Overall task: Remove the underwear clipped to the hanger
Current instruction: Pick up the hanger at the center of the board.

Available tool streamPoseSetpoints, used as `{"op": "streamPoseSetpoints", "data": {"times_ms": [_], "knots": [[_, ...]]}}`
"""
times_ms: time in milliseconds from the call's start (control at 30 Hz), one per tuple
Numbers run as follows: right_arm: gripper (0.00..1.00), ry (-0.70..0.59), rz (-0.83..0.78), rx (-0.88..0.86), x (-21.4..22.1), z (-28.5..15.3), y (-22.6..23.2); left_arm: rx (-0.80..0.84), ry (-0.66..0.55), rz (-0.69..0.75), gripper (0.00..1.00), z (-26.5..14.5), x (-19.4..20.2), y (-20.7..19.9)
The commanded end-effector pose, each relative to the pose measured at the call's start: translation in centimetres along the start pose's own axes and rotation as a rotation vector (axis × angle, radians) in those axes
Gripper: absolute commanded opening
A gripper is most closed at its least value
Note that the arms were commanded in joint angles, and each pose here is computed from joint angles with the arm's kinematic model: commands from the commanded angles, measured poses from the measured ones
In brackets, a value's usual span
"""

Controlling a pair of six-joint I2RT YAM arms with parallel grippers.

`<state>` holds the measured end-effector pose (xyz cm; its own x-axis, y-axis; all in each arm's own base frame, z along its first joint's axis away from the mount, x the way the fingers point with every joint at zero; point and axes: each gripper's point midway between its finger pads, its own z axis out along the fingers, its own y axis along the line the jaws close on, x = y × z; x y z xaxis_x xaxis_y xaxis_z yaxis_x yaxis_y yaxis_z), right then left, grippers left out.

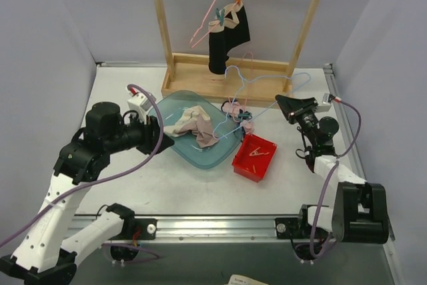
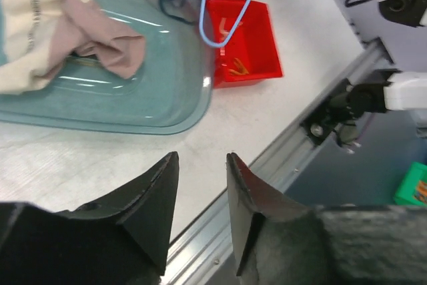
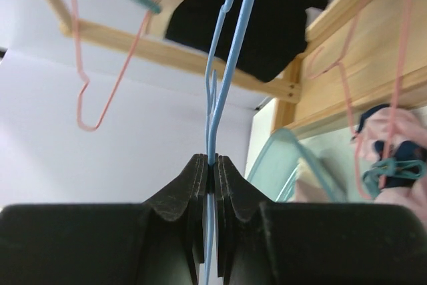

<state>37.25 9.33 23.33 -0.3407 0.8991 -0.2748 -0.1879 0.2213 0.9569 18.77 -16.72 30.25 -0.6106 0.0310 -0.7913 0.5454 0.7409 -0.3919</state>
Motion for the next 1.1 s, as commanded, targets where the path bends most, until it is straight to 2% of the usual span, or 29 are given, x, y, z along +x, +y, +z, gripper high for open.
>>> {"op": "streamPoseSetpoints", "data": {"times_ms": [0,33,100,233,300,333,400,467,667,700,767,833,1067], "knots": [[0.00,0.077,-0.112,-0.258,1.7,-3.5,8.5,0.273,0.002,-0.037,0.46,0.4,-0.5,-4.5],[0.00,0.096,-0.110,-0.233,2.1,-4.0,8.3,0.382,0.013,-0.032,0.59,0.4,-0.6,-6.1],[0.00,0.116,-0.151,-0.278,3.0,-5.8,10.6,0.484,0.052,-0.083,0.73,0.8,0.4,-7.2],[0.00,0.119,-0.182,-0.309,3.6,-8.0,13.3,0.607,0.004,-0.108,0.77,0.1,-0.6,-8.9],[0.00,0.123,-0.146,-0.360,3.9,-8.8,14.8,0.665,0.024,-0.154,0.79,0.0,-0.3,-9.6],[0.00,0.123,-0.145,-0.391,4.0,-9.1,15.5,0.712,-0.015,-0.118,0.83,-0.4,-1.0,-10.2],[0.00,0.122,-0.141,-0.403,4.2,-9.2,15.8,0.755,-0.014,-0.176,0.84,-0.9,-1.5,-10.9],[0.00,0.136,-0.132,-0.420,5.0,-9.3,16.3,0.795,-0.049,-0.166,0.84,-0.9,-2.1,-11.3],[0.00,0.106,-0.075,-0.471,6.0,-9.6,17.8,0.746,-0.065,-0.176,0.84,0.6,-1.8,-10.7],[0.00,0.092,-0.067,-0.479,5.9,-9.7,18.0,0.708,-0.027,-0.191,0.84,1.1,-0.9,-10.3],[0.00,0.062,-0.041,-0.513,5.8,-10.0,18.7,0.622,-0.057,-0.150,0.84,1.9,-1.2,-9.7],[0.00,0.046,-0.032,-0.518,5.7,-10.1,19.0,0.560,-0.029,-0.143,0.84,2.6,-0.4,-9.1],[0.00,-0.016,-0.066,-0.500,6.1,-9.2,19.9,0.686,0.021,-0.118,0.80,3.0,0.7,-12.8]]}}
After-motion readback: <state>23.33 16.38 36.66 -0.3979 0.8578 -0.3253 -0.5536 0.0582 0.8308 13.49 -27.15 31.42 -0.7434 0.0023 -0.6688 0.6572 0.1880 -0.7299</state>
